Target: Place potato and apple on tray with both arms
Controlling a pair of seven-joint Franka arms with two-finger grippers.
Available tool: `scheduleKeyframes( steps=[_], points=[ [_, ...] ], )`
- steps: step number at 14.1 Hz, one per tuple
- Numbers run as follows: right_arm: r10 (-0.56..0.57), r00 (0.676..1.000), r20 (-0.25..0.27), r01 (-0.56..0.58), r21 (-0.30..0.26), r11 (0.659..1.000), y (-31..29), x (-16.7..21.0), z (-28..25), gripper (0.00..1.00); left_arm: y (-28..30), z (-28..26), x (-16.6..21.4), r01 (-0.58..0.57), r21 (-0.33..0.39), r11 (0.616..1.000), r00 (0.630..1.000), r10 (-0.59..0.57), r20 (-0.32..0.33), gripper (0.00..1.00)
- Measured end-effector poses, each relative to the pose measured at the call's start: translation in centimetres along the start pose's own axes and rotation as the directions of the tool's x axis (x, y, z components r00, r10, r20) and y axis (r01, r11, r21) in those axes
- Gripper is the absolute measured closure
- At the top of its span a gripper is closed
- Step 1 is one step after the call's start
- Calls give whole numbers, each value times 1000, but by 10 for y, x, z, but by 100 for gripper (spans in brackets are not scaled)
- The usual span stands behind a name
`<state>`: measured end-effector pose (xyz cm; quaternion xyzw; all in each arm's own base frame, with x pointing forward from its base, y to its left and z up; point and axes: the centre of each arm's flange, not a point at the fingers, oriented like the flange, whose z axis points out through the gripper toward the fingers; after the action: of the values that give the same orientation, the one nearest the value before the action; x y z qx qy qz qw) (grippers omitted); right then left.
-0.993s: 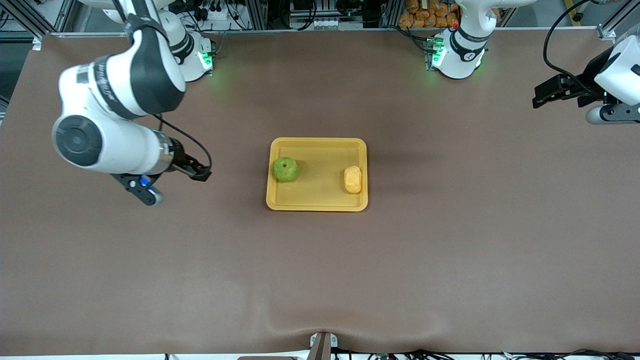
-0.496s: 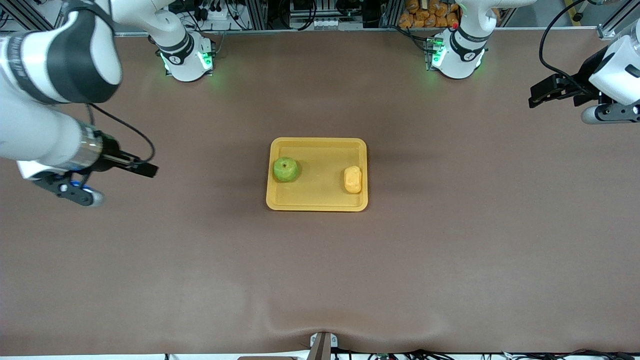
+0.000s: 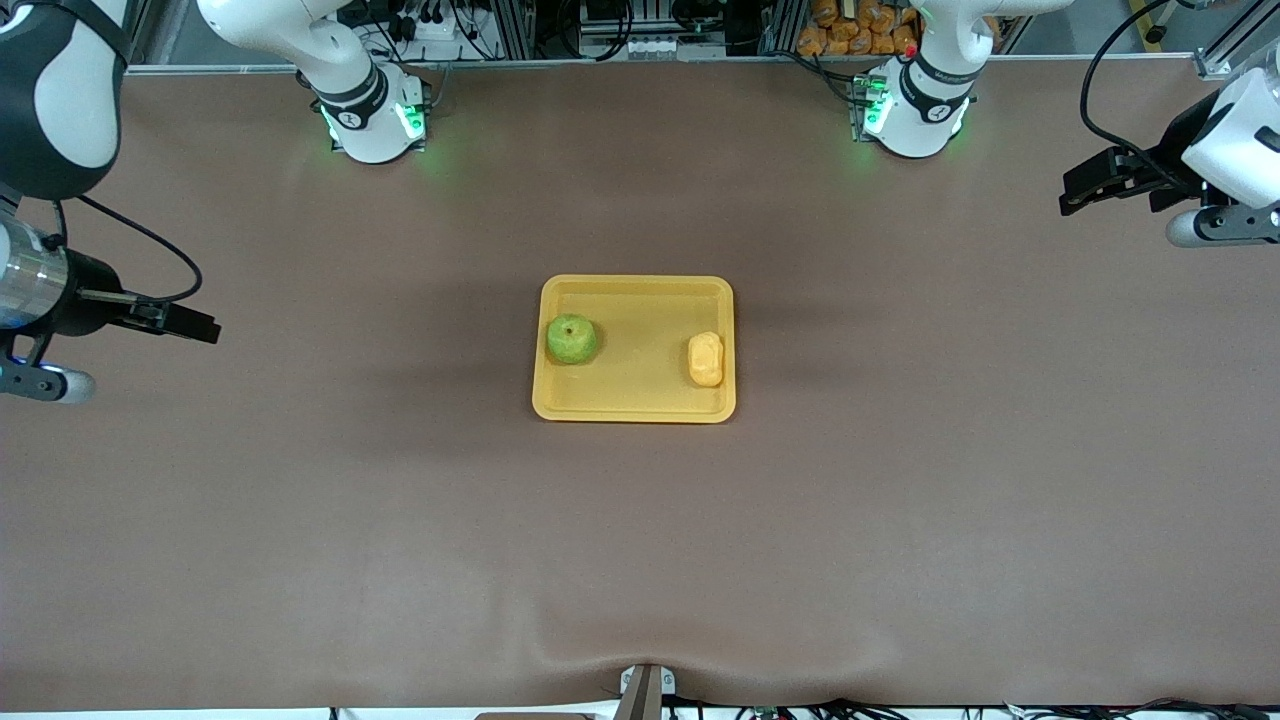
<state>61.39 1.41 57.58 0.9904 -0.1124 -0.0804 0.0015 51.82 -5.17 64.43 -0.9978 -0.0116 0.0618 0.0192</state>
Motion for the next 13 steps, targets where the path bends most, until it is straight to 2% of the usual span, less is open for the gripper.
scheduleKeyframes(
  steps=[6,13],
  points=[
    [25,1000,-6,-25,2,1000,15,3,-3,0,-5,-3,0,9,-2,1000,1000,-10,-7,0],
    [114,993,-25,-114,14,993,73,12,-13,0,-7,-4,0,14,-3,1000,1000,-14,-10,0]
  ],
)
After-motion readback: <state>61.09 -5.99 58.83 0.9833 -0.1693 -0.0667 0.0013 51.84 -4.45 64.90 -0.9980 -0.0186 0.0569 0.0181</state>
